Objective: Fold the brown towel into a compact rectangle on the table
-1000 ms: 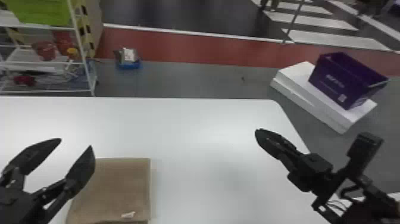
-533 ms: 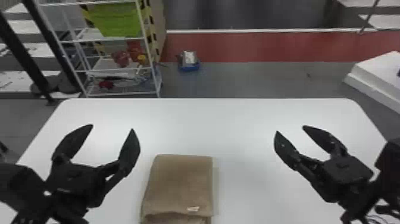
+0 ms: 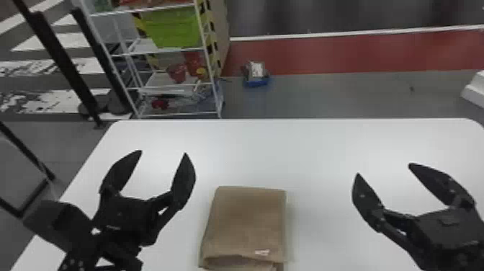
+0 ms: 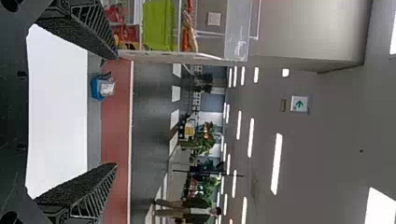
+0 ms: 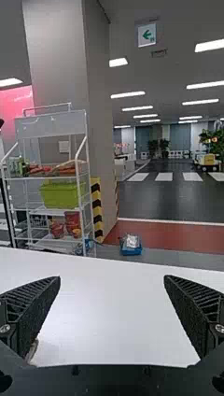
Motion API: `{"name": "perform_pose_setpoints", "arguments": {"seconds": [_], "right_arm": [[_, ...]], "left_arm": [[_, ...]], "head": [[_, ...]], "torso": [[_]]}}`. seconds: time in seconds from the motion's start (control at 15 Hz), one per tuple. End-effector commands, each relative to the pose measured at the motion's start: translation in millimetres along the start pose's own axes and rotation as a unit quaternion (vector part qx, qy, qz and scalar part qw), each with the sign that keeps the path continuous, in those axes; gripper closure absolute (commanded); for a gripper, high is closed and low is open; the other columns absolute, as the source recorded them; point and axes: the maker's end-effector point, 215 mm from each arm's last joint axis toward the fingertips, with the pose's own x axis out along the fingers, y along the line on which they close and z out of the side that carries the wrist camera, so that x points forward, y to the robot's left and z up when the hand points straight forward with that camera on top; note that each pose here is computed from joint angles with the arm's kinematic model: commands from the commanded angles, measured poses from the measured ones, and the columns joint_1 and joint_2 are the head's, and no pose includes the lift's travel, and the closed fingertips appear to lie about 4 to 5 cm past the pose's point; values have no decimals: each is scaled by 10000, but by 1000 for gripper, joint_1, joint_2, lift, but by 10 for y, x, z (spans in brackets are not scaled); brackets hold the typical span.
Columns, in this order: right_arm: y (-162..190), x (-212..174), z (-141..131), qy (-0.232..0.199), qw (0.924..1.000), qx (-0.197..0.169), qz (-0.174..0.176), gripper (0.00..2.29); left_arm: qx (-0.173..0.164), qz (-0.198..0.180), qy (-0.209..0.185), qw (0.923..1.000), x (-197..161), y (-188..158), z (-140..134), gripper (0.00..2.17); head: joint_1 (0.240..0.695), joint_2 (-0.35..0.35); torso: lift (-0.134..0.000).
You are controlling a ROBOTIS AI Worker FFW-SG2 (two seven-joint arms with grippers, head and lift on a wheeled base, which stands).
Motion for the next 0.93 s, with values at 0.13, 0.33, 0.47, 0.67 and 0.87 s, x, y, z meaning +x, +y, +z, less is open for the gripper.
{"name": "perform_pose_setpoints", "arguments": {"seconds": [0.13, 0.33, 0.47, 0.67, 0.87], "right_arm": [[-457, -155, -53, -133, 9999, 94, -57, 80], [-640, -205, -23, -118, 9995, 93, -264, 80], [-680, -176, 19, -173, 9991, 55, -372, 80], [-746, -164, 19, -232, 9987, 52, -443, 87], [-807, -141, 97, -457, 9978, -11, -479, 100]], "left_arm": [[121, -96, -136, 9998, -70, 31, 42, 76], [113, -77, 46, 9999, -98, 63, -48, 80], [94, -55, 167, 9998, -90, 78, -138, 80], [61, 31, 157, 9999, -34, 146, -186, 80], [49, 74, 203, 9998, 10, 173, -270, 83]], "head": [[695, 142], [695, 90], [695, 72], [695, 63], [695, 62]], "torso": [[-124], [-124], [-124], [-124], [-124]]}}
